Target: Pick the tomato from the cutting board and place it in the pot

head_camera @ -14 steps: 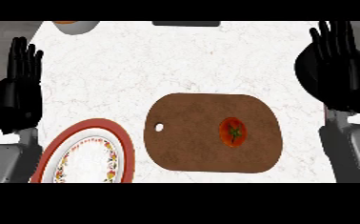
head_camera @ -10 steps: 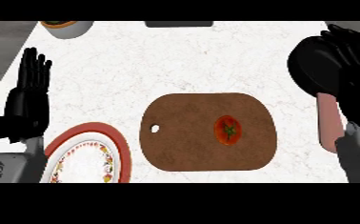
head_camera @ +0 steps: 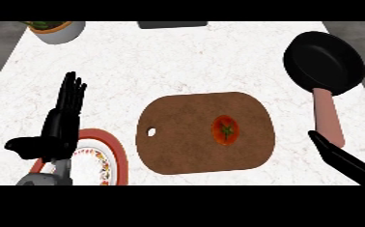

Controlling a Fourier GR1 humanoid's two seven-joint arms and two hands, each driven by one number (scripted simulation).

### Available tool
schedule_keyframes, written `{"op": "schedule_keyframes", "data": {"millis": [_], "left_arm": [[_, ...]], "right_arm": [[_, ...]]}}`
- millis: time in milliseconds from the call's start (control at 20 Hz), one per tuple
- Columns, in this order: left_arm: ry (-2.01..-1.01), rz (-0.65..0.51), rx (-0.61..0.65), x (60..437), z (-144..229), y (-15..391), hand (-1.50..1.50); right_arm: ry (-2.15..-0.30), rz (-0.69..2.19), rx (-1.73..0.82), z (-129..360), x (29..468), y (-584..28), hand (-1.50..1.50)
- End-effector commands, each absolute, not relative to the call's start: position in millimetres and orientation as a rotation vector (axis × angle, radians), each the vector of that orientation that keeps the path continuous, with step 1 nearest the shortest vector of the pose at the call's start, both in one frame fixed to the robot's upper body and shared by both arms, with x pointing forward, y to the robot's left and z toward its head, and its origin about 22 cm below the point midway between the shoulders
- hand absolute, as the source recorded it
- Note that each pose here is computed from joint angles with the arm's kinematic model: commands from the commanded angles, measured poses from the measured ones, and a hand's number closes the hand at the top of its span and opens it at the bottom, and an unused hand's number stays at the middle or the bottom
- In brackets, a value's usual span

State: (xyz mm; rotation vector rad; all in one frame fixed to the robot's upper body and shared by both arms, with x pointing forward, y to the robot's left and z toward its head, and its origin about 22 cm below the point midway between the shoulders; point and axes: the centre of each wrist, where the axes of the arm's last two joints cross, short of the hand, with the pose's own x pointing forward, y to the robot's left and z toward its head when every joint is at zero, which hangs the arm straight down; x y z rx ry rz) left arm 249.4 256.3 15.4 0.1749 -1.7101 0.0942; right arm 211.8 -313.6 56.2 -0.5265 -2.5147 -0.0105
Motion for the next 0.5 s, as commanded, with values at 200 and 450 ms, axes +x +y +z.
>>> {"op": "schedule_keyframes", "data": {"millis": [200, 450], "left_arm": [[-1.670, 0.055, 0.123, 228, 1, 232, 0.00], [-1.698, 0.044, 0.141, 236, 13, 235, 0.00]], "right_arm": [[-2.670, 0.159, -0.571, -4, 117, -283, -1.50], [-2.378, 0.438, -0.768, 25, 80, -284, -1.50]]}}
